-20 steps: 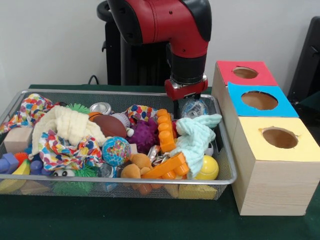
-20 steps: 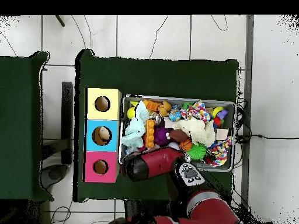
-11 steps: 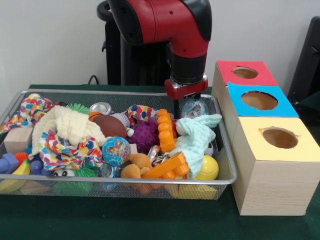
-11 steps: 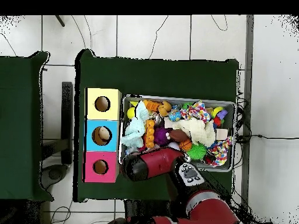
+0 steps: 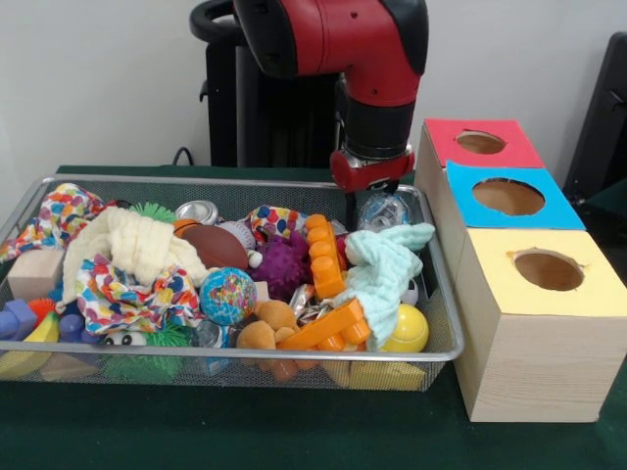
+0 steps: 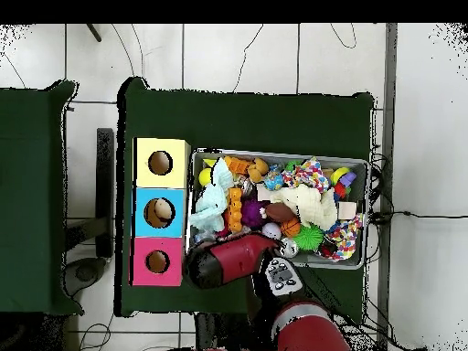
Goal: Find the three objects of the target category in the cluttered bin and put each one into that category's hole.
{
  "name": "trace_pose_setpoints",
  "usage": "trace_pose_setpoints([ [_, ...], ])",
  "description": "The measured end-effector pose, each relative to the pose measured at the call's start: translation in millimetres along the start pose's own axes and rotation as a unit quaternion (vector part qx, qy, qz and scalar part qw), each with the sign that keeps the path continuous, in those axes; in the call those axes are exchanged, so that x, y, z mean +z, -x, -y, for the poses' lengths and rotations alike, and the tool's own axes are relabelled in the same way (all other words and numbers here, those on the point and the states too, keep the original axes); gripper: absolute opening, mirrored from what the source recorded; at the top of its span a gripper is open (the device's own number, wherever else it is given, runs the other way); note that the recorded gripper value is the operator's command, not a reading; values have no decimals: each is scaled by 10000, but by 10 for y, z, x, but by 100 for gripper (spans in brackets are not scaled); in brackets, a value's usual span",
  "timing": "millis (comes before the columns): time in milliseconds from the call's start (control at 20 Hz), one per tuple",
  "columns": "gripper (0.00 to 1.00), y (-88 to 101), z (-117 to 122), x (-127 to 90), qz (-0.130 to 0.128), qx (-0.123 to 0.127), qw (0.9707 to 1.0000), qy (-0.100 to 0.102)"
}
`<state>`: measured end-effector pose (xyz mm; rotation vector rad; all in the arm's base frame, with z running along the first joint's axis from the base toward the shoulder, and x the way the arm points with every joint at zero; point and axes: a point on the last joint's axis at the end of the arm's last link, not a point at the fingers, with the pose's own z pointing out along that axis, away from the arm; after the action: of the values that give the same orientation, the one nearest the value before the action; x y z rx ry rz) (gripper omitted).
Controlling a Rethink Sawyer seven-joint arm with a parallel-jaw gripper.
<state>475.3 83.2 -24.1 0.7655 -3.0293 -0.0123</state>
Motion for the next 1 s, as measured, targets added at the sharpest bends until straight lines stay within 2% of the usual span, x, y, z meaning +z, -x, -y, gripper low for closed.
trace_pose_setpoints([
  [250,100,59,-129,-13,48,-208,9997,-127],
  [1000,100,55,-159,3,86,-383,9987,-332],
])
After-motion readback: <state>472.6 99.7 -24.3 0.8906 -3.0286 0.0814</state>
